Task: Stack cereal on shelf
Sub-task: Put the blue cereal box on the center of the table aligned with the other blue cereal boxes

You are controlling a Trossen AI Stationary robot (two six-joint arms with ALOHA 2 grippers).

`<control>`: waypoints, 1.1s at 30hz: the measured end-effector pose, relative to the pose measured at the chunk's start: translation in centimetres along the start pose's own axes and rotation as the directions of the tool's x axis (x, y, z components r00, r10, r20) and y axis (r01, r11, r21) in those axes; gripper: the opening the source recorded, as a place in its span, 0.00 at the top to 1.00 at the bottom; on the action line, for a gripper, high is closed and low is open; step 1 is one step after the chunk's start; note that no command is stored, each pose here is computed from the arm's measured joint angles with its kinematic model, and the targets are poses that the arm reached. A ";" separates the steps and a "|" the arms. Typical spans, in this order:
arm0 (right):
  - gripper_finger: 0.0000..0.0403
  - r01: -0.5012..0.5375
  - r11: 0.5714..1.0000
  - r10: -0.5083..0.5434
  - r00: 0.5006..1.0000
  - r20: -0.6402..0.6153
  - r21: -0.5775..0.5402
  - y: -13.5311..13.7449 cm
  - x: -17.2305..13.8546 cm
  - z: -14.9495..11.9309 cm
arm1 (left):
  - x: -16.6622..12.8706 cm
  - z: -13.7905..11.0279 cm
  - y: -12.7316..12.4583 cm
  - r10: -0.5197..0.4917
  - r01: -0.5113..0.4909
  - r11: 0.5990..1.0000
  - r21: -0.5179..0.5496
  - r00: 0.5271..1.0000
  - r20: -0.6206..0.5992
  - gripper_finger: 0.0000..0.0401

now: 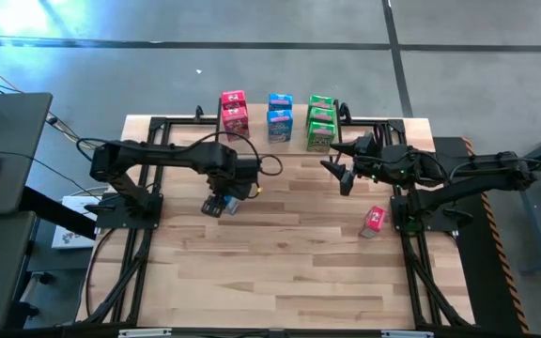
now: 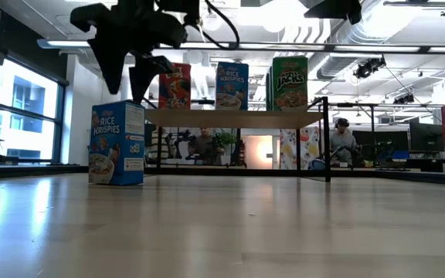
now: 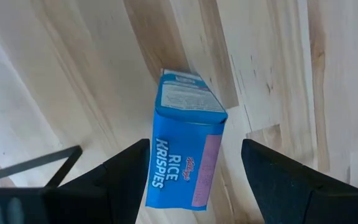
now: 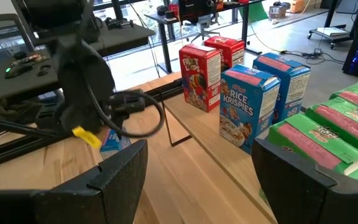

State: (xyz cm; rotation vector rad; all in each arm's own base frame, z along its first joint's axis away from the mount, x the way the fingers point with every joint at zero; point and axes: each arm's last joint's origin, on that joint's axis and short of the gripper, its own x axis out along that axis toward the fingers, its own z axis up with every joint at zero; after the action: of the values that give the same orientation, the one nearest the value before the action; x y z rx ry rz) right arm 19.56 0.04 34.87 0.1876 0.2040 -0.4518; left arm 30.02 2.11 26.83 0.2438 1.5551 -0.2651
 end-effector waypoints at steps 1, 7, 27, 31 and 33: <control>0.31 0.000 1.000 0.000 1.000 0.001 0.000 0.0 0.0 0.0 | 0.2 0.1 0.0 0.002 -0.002 1.000 0.000 1.000 -0.011 0.39; 0.31 0.000 1.000 0.000 1.000 -0.001 0.000 0.0 0.0 0.0 | 1.0 0.4 0.4 0.039 -0.039 0.999 0.002 0.998 -0.054 0.39; 0.31 0.001 1.000 -0.001 1.000 -0.001 -0.001 0.0 0.0 0.0 | 1.0 0.6 0.4 0.036 -0.037 0.999 -0.015 0.999 -0.037 0.39; 0.31 0.001 1.000 -0.001 1.000 -0.001 -0.001 0.0 0.0 0.0 | 1.0 0.7 0.5 0.040 -0.040 0.999 -0.012 0.999 -0.026 0.39; 0.31 0.001 1.000 -0.001 1.000 -0.001 0.000 0.0 0.0 0.0 | 1.0 0.7 0.5 0.040 -0.041 0.999 -0.012 0.999 -0.026 0.39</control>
State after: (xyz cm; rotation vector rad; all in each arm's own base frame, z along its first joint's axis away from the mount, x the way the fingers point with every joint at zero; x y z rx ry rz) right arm 19.56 0.03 34.86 0.1873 0.2050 -0.4525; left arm 30.82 2.35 25.84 0.2697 1.5748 -0.2216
